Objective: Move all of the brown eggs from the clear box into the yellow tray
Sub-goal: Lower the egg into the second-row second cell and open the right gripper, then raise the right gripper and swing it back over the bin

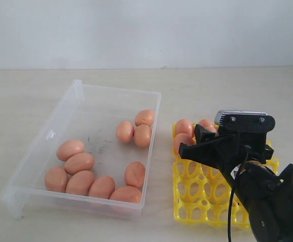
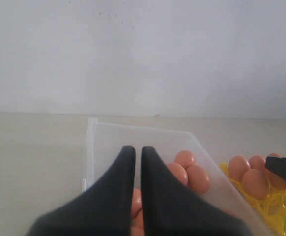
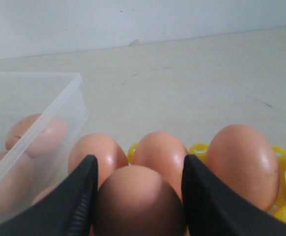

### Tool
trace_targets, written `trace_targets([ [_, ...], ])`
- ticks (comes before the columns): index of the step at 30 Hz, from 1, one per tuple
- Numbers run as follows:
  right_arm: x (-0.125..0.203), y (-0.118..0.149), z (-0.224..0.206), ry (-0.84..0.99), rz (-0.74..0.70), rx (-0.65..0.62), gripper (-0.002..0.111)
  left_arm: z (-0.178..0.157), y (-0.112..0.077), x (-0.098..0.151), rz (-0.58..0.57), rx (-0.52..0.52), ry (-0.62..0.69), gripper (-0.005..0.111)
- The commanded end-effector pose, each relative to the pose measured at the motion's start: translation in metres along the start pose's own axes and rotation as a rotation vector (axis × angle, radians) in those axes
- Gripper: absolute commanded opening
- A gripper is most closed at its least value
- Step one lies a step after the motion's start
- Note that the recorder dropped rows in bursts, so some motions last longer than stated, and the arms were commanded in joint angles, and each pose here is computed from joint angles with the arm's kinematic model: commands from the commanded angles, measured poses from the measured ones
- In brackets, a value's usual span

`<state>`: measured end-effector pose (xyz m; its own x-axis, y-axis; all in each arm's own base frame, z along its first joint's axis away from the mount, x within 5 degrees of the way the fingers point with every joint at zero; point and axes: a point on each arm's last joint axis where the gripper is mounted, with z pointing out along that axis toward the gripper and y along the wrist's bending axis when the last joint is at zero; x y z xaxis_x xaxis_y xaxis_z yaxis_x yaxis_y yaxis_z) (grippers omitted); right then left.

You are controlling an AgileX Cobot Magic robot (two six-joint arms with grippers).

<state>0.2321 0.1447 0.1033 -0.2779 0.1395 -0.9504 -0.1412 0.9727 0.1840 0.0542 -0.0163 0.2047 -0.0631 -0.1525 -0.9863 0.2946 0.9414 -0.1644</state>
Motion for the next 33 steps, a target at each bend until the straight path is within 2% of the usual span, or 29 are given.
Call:
trace_targets([
  [1,-0.002,0.001,0.001,-0.016,-0.002,-0.014,0.031,0.000,0.000,0.001,-0.010,0.009,0.000,0.004],
  [5,-0.002,0.001,0.001,-0.016,-0.002,-0.014,0.044,0.000,0.000,0.000,-0.010,0.010,-0.003,0.004],
  [16,-0.009,0.003,-0.001,-0.039,0.011,-0.024,0.045,0.000,0.000,0.000,-0.010,0.010,-0.003,0.004],
  [18,-0.024,0.008,-0.005,-0.088,0.029,-0.063,0.045,0.000,0.000,0.000,-0.010,0.010,-0.003,0.004],
  [21,-0.057,0.026,-0.018,-0.190,0.012,-0.238,0.044,0.000,0.000,0.000,-0.010,0.010,-0.003,0.004],
  [23,-0.075,0.036,-0.024,-0.224,-0.016,-0.306,0.036,0.000,0.000,0.000,-0.010,0.010,-0.003,0.004],
  [25,-0.089,0.052,-0.020,-0.103,-0.196,-0.349,0.005,0.000,0.000,0.001,-0.010,0.009,0.000,0.004],
  [26,-0.098,0.062,-0.015,-0.028,-0.288,-0.369,0.000,0.000,0.000,0.001,-0.010,0.009,0.000,0.004],
  [28,-0.127,0.089,-0.003,0.153,-0.400,-0.430,0.000,0.000,0.000,0.001,-0.010,0.009,0.000,0.004],
  [30,-0.149,0.109,0.003,0.319,-0.442,-0.486,0.000,0.000,0.000,0.001,-0.010,0.009,0.000,0.004],
  [33,-0.178,0.133,0.014,0.485,-0.409,-0.522,0.000,0.000,0.000,0.001,-0.010,0.009,0.000,0.004],
])
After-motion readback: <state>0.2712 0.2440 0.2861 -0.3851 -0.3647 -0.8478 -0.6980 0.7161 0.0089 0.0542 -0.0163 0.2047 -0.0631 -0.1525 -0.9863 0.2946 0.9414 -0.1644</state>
